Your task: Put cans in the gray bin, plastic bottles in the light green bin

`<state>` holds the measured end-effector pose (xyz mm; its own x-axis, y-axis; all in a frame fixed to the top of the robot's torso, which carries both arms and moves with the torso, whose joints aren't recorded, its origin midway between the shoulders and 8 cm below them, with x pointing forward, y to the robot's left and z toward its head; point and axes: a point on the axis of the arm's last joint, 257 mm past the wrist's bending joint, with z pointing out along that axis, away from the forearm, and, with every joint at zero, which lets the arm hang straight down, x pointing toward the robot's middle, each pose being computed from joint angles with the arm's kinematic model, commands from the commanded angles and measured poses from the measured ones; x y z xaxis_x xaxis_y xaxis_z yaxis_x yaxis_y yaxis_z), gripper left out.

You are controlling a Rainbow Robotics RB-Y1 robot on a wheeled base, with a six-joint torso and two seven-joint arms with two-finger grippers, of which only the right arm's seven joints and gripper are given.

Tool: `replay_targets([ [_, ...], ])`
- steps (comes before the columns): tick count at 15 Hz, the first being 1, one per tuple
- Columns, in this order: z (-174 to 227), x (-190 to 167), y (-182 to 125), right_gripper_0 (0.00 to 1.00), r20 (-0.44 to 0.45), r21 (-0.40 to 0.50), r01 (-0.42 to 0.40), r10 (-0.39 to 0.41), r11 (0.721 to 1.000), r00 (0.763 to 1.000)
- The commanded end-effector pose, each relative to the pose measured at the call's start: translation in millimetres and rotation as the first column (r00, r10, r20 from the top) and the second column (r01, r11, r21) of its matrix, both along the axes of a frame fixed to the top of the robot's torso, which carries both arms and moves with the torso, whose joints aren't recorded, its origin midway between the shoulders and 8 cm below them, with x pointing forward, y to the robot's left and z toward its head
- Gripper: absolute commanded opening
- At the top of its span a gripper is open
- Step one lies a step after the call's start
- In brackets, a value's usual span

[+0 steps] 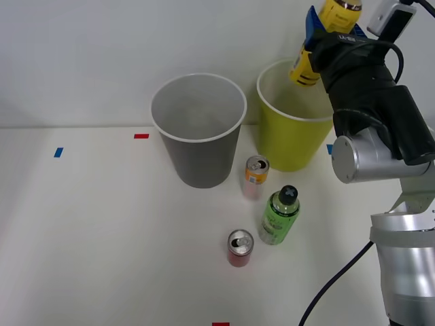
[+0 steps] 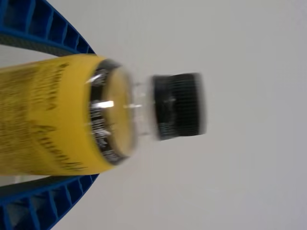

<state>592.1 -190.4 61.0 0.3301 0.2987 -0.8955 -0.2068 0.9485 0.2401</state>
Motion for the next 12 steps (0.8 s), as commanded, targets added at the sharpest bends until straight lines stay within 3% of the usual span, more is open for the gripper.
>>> replay_targets([
  [1, -0.7, 0.0, -0.6, 1.0, -0.001, 0.0, 0.001, -0.001, 1.0, 1.0],
  [12, 0.9, -0.4, -7.5, 1.0, 0.004, 0.012, 0.005, -0.005, 1.0, 1.0],
])
